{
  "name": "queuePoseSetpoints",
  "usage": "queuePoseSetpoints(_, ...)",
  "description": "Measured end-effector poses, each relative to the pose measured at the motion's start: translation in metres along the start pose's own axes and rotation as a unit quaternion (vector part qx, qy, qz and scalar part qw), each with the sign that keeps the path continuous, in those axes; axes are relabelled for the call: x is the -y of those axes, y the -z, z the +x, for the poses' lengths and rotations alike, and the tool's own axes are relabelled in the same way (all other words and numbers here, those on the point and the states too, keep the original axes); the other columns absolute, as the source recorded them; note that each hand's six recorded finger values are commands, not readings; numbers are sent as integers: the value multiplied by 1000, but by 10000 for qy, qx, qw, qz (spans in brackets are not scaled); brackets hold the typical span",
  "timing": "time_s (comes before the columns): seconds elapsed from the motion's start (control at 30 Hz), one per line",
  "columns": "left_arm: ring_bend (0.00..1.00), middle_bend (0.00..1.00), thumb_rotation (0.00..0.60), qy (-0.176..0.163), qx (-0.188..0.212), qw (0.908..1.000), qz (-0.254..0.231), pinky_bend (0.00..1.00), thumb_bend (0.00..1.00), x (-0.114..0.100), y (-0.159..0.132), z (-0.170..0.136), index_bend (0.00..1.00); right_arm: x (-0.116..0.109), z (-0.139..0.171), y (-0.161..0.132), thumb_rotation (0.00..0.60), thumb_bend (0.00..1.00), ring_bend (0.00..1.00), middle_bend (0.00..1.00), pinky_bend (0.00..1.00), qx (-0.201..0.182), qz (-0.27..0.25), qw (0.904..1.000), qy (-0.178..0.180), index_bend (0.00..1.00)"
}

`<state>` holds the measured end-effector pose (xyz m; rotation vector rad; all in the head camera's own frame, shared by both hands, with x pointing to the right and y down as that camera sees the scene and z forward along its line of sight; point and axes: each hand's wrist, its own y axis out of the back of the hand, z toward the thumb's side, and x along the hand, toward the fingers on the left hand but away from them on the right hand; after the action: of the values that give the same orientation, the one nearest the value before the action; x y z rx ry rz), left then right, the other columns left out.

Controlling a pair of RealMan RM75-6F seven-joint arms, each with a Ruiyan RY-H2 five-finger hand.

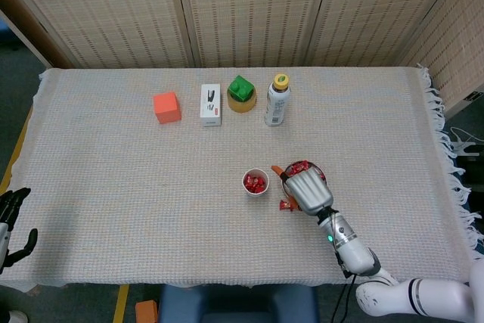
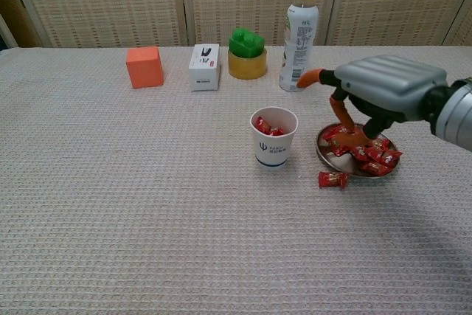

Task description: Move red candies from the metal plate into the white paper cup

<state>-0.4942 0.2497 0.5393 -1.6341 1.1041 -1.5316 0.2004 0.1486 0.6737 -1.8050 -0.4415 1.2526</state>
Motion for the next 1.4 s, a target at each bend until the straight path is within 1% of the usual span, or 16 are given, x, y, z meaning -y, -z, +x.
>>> queuePoseSetpoints(0.1, 13, 50, 600, 17, -3, 10000, 30, 235, 482, 1, 0, 0, 0, 17, 12, 6, 600, 252, 777, 673, 1000, -6, 317, 9992, -234, 244)
queuePoseSetpoints(0.17, 15, 52, 600, 19, 0, 10000, 58, 236, 483, 1, -1, 0, 0, 26, 16, 8, 600, 252, 780, 682, 1000, 4, 438, 9985, -343, 250)
queuePoseSetpoints(0.4, 15, 52, 600, 6, 5, 10000, 48, 236, 487, 1, -1, 0, 0, 51, 8, 0, 600, 252, 791, 709, 1000, -22, 509, 9969, -592, 325)
queuePoseSetpoints(0.5, 16, 53, 600, 0, -1, 10000, 26, 236, 504, 0, 0, 0, 0, 56, 5, -5, 600, 252, 802, 723, 1000, -47, 583, 9962, -640, 378)
queuePoseSetpoints(0.67, 16, 53, 600, -4, 20, 10000, -3, 236, 506, -1, 0, 0, 0, 62, 0, -11, 600, 252, 811, 733, 1000, -52, 642, 9956, -680, 430)
queuePoseSetpoints(0.8, 16, 52, 600, -4, 26, 10000, -21, 236, 506, -1, 0, -1, 0, 65, -2, -15, 600, 252, 825, 747, 1000, -55, 648, 9956, -674, 500)
queuePoseSetpoints(0.9, 16, 52, 600, -13, 24, 10000, -28, 236, 507, -2, 1, -1, 0, 67, -4, -17, 600, 252, 828, 753, 1000, -37, 654, 9957, -657, 531)
queuePoseSetpoints(1.0, 16, 52, 600, -18, 21, 10000, -37, 236, 507, -3, 1, -1, 0, 68, -6, -18, 600, 252, 834, 758, 1000, -10, 643, 9960, -627, 542)
queuePoseSetpoints(1.13, 16, 52, 600, -12, 23, 10000, -35, 237, 506, -2, 1, -1, 0, 69, -5, -17, 600, 252, 835, 759, 1000, 8, 653, 9958, -639, 513)
queuePoseSetpoints(1.3, 16, 52, 600, -15, 25, 10000, -33, 236, 505, -2, 1, -1, 0, 67, -5, -16, 600, 252, 847, 773, 1000, 34, 650, 9961, -594, 588)
queuePoseSetpoints(1.4, 16, 53, 600, -18, 31, 10000, -32, 236, 505, -2, 1, -1, 0, 68, -4, -15, 600, 252, 851, 780, 1000, 56, 650, 9961, -591, 606)
